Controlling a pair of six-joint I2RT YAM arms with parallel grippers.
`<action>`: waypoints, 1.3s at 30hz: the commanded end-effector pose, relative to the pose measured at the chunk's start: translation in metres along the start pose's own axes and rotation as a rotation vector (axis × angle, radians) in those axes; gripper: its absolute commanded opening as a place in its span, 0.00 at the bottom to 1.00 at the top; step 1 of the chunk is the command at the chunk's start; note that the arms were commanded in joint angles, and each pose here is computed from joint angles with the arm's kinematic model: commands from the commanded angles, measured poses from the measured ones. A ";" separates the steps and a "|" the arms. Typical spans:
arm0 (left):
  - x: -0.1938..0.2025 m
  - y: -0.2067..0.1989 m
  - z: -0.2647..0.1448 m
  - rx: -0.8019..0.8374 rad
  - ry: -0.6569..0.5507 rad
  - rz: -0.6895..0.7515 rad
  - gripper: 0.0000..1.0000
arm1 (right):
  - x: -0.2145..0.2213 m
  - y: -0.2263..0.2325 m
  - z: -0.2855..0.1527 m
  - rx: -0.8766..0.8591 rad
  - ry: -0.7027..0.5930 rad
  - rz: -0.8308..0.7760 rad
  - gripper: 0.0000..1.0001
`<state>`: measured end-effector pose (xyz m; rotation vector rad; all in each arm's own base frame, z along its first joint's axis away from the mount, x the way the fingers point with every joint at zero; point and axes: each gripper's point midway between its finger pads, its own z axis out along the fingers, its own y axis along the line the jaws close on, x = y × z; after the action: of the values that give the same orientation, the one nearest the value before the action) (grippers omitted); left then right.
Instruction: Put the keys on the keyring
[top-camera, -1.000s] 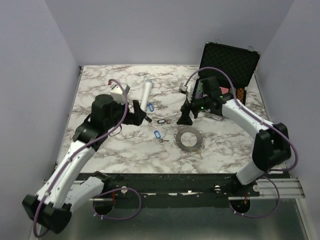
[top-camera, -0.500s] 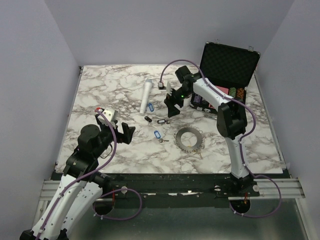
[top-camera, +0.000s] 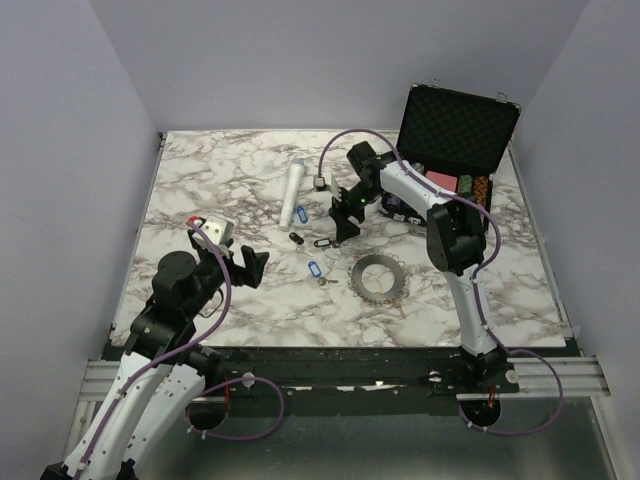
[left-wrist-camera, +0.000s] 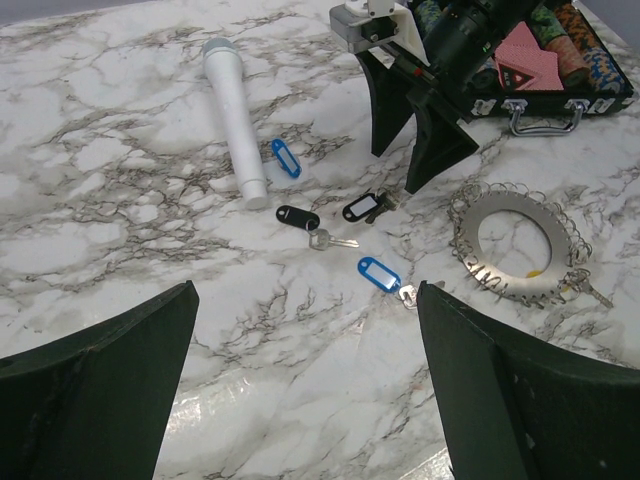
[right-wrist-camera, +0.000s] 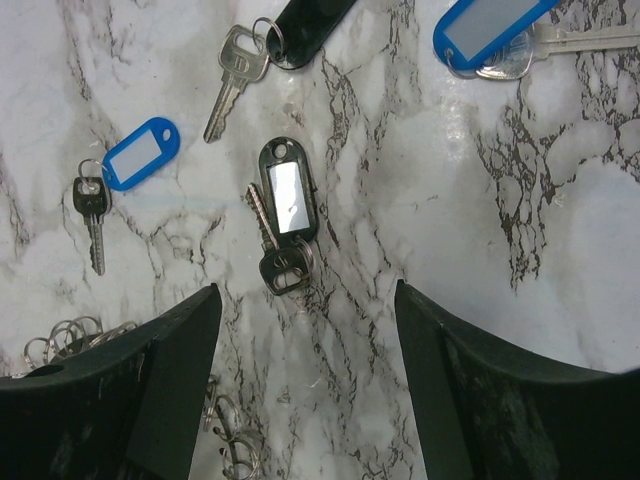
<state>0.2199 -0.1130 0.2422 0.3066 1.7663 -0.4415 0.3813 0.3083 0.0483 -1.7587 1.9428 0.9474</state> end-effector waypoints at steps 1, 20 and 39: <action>-0.007 0.004 0.000 -0.019 -0.027 0.012 0.99 | -0.002 -0.008 0.010 -0.029 -0.026 -0.033 0.73; -0.007 0.006 0.000 -0.022 -0.029 0.011 0.99 | 0.009 0.004 0.022 -0.117 -0.021 -0.029 0.52; -0.007 0.005 0.000 -0.016 -0.027 0.010 0.99 | 0.010 0.015 0.030 -0.141 -0.016 -0.017 0.35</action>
<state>0.2218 -0.1094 0.2424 0.2941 1.7664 -0.4285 0.3688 0.3178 0.0272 -1.8338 1.8850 1.0638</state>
